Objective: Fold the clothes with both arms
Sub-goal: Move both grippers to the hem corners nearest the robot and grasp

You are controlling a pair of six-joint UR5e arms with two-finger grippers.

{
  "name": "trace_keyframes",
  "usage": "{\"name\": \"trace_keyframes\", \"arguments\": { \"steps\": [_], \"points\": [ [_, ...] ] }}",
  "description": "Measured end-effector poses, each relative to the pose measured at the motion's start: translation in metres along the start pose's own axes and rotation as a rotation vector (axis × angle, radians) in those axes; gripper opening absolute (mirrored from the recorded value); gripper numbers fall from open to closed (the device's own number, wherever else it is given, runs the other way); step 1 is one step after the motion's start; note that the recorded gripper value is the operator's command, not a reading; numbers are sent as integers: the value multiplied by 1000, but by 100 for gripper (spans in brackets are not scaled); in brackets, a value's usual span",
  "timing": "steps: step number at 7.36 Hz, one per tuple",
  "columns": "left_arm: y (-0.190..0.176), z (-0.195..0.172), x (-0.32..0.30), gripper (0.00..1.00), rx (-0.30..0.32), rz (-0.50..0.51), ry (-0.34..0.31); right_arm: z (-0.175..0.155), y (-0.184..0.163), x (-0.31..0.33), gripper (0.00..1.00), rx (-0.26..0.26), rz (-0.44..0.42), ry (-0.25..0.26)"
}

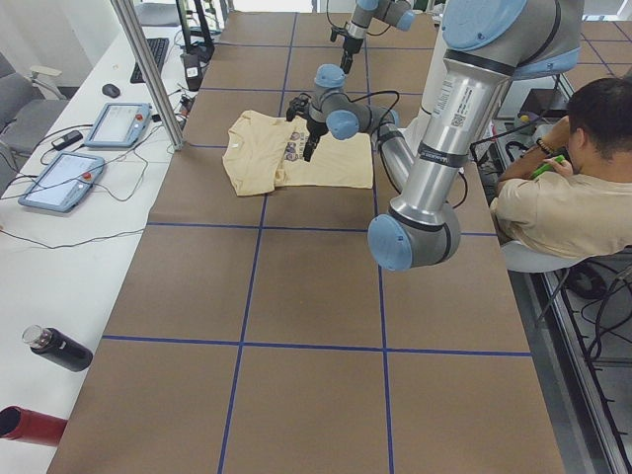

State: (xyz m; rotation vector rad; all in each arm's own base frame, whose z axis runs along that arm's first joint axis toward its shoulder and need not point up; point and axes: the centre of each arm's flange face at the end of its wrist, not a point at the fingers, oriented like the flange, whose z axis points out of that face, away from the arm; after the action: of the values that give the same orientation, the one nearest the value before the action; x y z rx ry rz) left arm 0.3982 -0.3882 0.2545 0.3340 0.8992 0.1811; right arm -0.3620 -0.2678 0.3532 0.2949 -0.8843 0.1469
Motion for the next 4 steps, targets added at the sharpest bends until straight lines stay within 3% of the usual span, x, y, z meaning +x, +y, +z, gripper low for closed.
{"name": "trace_keyframes", "arguments": {
  "steps": [2,4],
  "points": [
    [78,27,0,96,-5,-74,15,9,31,-32,100,8,9,36],
    [137,54,20,71,-50,-157,29,7,32,-64,100,8,11,51]
  ]
}}
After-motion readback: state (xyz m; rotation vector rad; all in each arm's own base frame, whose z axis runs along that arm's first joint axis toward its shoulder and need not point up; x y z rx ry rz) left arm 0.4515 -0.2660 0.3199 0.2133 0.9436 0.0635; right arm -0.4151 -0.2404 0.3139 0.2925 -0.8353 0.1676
